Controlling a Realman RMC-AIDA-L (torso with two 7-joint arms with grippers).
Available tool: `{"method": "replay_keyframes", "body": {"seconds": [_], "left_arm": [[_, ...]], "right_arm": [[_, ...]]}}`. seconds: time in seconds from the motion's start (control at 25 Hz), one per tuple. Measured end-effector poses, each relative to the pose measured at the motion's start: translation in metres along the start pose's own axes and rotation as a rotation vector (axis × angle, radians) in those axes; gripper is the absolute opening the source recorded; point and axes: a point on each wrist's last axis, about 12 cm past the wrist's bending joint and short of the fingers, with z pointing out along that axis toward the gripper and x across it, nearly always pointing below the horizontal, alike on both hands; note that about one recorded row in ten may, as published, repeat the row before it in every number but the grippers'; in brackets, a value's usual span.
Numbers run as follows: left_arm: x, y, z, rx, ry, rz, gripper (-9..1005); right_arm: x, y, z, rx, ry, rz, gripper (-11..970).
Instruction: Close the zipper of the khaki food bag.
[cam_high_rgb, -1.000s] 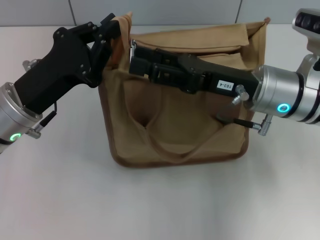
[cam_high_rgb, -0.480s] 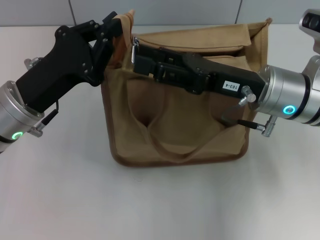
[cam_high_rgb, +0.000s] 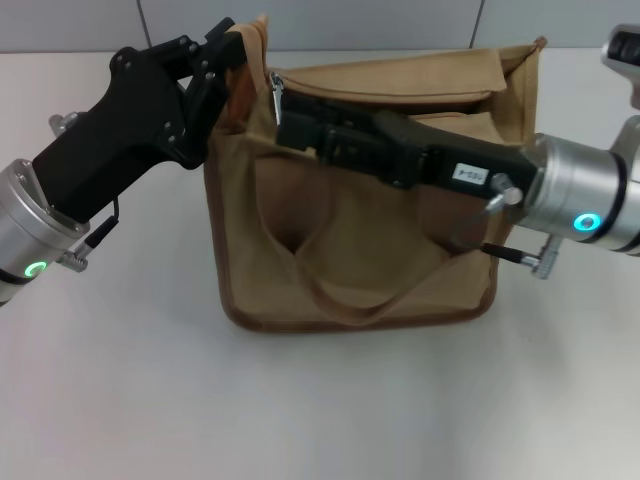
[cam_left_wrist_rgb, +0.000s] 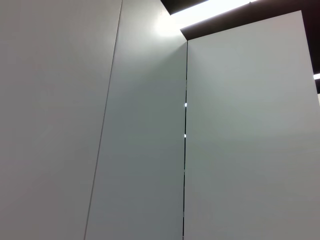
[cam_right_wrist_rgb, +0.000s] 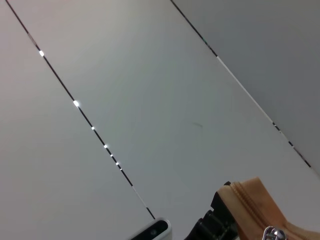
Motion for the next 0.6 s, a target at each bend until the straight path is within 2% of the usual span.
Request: {"method": "replay_keyframes", "body": {"seconds": [0.28,0.6], "left_arm": [[0.001,-0.001,0.001,0.001,-0.004,-0.009,21],[0.003,-0.002,0.003,0.004,-0.003,-0.016,23]], "right_arm": [[-0.011,-0.001,-0.01,0.013,0.006,0.129,620],[-0.019,-0.004,0.003,0.001,0.044,0.185,591]]}}
